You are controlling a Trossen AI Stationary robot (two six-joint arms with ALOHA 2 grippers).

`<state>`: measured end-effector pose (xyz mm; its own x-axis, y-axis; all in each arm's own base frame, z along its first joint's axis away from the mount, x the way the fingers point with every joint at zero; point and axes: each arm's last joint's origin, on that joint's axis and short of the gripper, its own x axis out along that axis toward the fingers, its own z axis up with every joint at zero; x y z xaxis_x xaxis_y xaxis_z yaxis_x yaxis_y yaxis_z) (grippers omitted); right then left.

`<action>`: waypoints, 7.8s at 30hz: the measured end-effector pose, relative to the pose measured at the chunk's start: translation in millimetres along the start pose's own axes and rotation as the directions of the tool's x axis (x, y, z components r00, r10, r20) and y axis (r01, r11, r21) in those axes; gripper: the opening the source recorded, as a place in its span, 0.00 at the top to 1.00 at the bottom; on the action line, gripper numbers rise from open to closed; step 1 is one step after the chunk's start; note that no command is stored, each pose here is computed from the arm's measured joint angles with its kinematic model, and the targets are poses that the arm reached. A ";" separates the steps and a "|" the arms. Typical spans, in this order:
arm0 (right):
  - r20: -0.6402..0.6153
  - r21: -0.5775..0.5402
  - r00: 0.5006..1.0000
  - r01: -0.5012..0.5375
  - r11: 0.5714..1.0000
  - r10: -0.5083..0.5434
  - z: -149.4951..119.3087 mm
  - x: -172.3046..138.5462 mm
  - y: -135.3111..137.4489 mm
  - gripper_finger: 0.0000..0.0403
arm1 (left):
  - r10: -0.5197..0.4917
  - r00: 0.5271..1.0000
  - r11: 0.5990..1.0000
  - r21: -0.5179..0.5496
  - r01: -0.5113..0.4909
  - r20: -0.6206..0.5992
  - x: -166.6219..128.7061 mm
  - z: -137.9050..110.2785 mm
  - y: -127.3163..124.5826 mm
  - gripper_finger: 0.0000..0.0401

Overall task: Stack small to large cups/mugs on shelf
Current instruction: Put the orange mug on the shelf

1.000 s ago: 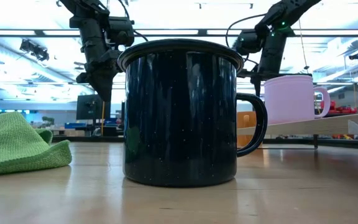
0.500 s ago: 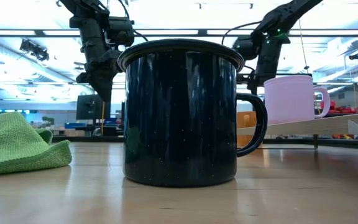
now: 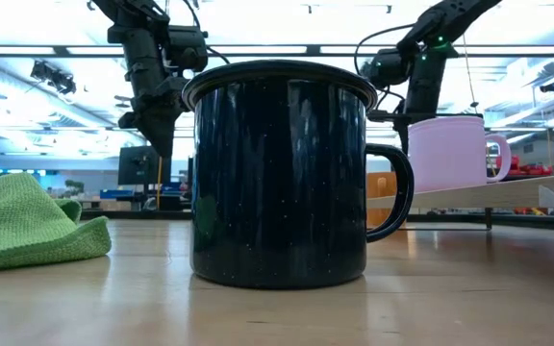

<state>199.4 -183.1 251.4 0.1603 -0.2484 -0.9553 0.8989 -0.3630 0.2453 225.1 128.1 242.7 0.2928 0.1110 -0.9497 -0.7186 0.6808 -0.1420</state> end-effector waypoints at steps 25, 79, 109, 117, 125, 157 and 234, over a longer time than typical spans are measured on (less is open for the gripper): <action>-0.043 -0.049 0.994 0.096 0.994 -0.098 -6.8 33.6 9.9 0.81 | 0.000 1.000 1.000 -0.001 0.000 0.000 0.0 0.0 0.0 0.86; -0.074 -0.322 0.997 -0.060 0.945 0.038 0.8 15.7 25.2 0.97 | -0.002 1.000 1.000 -0.010 0.002 0.004 0.0 0.3 -0.2 0.87; 0.035 -0.630 0.993 -0.062 0.774 0.109 50.9 -178.0 18.9 0.97 | -0.002 1.000 1.000 -0.019 0.002 0.003 0.1 0.2 -0.2 0.90; -0.009 -0.736 0.956 -0.206 0.645 0.294 41.7 -214.2 19.8 0.97 | -0.001 1.000 1.000 -0.019 0.001 0.001 0.1 0.0 -0.1 0.91; -0.179 -0.834 0.905 -0.348 0.428 0.386 15.1 -229.1 22.2 0.97 | 0.005 1.000 1.000 -0.021 -0.006 -0.018 0.1 -1.8 0.6 0.93; -0.464 -0.879 0.852 -0.476 -0.007 0.243 -133.5 -255.7 -38.4 0.97 | 0.005 1.000 0.999 -0.040 -0.006 -0.019 0.1 -1.9 0.5 0.96; -0.291 -0.881 0.950 -0.311 -0.356 -0.111 -244.8 -72.7 -58.9 0.97 | -0.007 1.000 0.999 -0.035 0.006 -0.025 0.6 -5.7 -10.4 0.92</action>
<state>234.6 76.2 266.0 0.1709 0.0655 -0.9831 -0.0110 0.9979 0.0646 229.1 117.0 242.1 0.2819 0.0886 -0.9554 -0.7388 0.6553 -0.1572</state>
